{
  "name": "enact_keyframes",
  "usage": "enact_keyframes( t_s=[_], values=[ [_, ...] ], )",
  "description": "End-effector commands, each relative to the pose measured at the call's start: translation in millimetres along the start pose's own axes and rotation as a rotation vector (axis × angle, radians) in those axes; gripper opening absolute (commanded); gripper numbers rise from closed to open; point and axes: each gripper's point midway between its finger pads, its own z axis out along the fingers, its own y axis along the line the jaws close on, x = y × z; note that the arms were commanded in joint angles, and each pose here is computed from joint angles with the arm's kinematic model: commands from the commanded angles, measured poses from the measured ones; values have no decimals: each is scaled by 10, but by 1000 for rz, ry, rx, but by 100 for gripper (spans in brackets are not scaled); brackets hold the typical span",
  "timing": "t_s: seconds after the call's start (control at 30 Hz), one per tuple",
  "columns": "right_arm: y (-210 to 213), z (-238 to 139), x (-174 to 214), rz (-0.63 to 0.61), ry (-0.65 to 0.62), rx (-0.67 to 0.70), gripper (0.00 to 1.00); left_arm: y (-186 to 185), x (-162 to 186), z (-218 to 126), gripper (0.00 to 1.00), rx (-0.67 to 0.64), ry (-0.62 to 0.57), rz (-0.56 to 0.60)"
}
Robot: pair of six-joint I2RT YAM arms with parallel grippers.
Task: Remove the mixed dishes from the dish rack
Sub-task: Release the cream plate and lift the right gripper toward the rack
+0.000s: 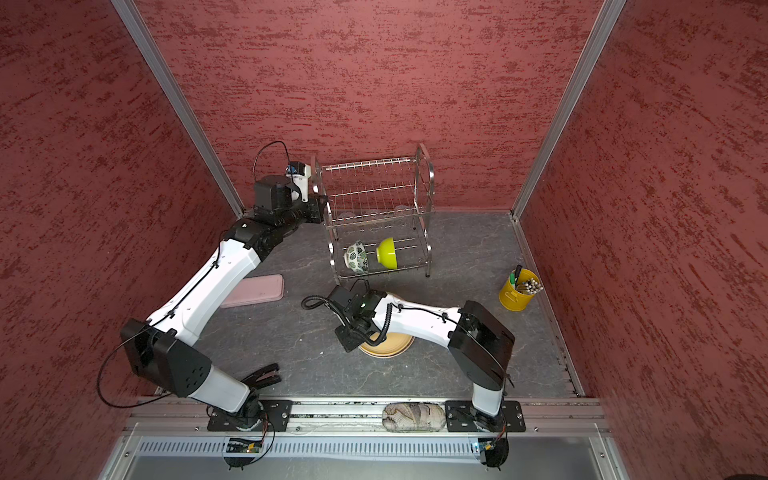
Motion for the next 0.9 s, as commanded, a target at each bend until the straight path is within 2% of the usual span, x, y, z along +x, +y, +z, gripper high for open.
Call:
enact_keyframes(
  t_s=[0.0, 0.17, 0.43, 0.6, 0.7, 0.87],
  values=[
    [-5, -20, -55, -7, -20, -10, 0, -35, 584, 250, 20, 36, 202, -157],
    [96, -358, -224, -30, -102, -34, 0, -38, 574, 234, 20, 36, 200, -159],
    [-18, -1152, -486, -5, -351, 21, 0, -129, 464, 128, 22, 62, 171, -164],
    [-213, -1486, -529, 53, -476, 39, 3, -274, 370, -9, 32, 77, 141, -138],
    [-321, -1612, -552, 91, -531, 26, 3, -375, 299, -118, 46, 84, 114, -115],
    [-467, -1838, -582, 133, -632, 7, 5, -462, 166, -319, 58, 91, 56, -102]
  ],
)
